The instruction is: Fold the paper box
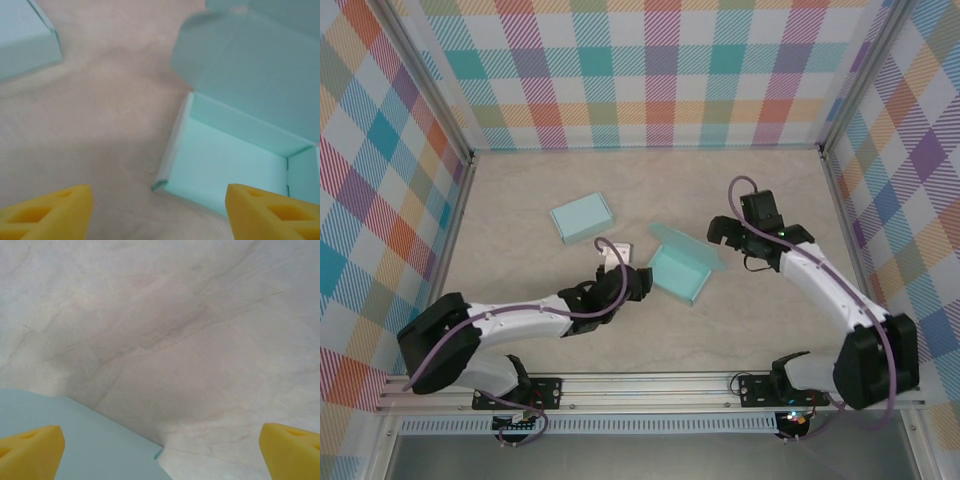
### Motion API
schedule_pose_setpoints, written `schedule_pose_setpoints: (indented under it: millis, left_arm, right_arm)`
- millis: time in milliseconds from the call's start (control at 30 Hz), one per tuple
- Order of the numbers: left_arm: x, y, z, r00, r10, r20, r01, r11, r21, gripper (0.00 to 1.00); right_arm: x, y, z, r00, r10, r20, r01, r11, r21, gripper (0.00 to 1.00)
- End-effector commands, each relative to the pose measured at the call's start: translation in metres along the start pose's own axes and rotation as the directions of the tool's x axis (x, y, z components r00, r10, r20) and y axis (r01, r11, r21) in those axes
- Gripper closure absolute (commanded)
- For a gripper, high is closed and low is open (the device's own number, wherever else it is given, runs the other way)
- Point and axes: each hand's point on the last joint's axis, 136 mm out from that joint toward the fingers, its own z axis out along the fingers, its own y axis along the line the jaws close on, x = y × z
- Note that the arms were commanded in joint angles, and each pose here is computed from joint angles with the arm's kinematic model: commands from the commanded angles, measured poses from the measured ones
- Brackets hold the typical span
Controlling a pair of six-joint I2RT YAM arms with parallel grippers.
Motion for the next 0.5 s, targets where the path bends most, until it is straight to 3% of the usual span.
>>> schedule_pose_setpoints:
  millis: [0, 267, 467]
  left_arm:
    - [-0.022, 0.015, -0.003, 0.983, 0.185, 0.016, -0.186, 0.982, 0.045, 0.26]
    - [-0.078, 0.009, -0.004, 0.903, 0.384, 0.191, -0.427, 0.850, 0.309, 0.22]
    - [-0.082, -0.007, 0.017, 0.838, 0.492, 0.235, -0.545, 0.737, 0.401, 0.19]
  right_arm:
    - [0.019, -0.028, -0.020, 1.000, -0.009, -0.022, 0.012, 0.995, 0.101, 0.00]
    - [0.022, -0.031, -0.074, 0.989, 0.072, 0.131, -0.070, 0.997, -0.020, 0.00]
    - [0.023, -0.033, -0.095, 0.974, 0.080, 0.210, -0.064, 0.995, -0.082, 0.00]
